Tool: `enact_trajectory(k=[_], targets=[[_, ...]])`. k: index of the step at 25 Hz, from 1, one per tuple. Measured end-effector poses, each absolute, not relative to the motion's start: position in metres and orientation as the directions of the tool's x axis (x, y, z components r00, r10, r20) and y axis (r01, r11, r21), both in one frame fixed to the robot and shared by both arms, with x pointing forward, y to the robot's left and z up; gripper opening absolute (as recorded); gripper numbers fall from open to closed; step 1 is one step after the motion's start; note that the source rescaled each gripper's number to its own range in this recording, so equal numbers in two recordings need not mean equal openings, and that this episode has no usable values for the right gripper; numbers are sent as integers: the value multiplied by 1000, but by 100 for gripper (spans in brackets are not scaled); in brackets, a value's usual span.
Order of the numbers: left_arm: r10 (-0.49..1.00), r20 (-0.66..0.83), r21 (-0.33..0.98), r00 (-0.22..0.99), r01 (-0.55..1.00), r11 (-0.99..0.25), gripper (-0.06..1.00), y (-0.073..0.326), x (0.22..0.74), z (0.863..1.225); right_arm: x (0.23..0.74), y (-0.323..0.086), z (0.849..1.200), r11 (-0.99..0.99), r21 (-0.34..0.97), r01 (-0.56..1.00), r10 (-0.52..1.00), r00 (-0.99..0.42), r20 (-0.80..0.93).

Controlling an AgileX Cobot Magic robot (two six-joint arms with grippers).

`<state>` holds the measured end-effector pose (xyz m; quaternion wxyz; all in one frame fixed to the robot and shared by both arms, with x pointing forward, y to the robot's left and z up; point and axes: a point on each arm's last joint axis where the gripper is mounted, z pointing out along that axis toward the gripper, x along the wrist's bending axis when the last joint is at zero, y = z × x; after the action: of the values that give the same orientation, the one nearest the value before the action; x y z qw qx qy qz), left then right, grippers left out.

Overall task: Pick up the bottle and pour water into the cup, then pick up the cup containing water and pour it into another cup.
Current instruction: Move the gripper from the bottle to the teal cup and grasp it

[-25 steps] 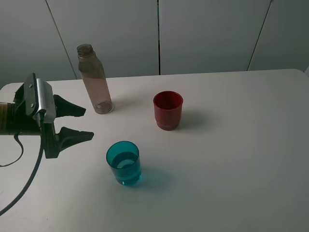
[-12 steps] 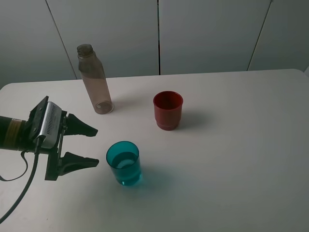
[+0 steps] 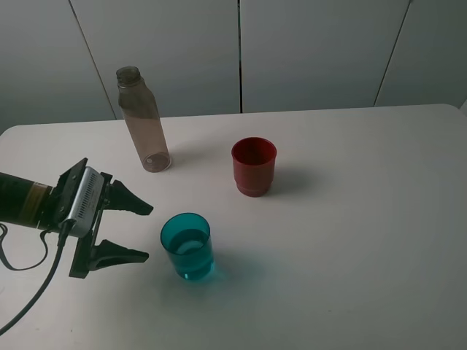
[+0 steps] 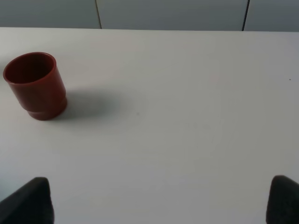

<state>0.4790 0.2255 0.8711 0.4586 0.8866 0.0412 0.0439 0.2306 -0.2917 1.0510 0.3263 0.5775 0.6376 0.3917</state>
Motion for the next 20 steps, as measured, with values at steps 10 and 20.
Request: enact_trajectory(k=[10, 20], targets=[[39, 26, 837, 999, -1, -547, 99, 206, 482, 869, 231, -292, 1051, 26, 876, 481, 992, -120, 36], [-26, -2, 834, 1000, -13, -551, 99, 187, 474, 865, 231, -292, 1051, 26, 876, 481, 992, -120, 36]])
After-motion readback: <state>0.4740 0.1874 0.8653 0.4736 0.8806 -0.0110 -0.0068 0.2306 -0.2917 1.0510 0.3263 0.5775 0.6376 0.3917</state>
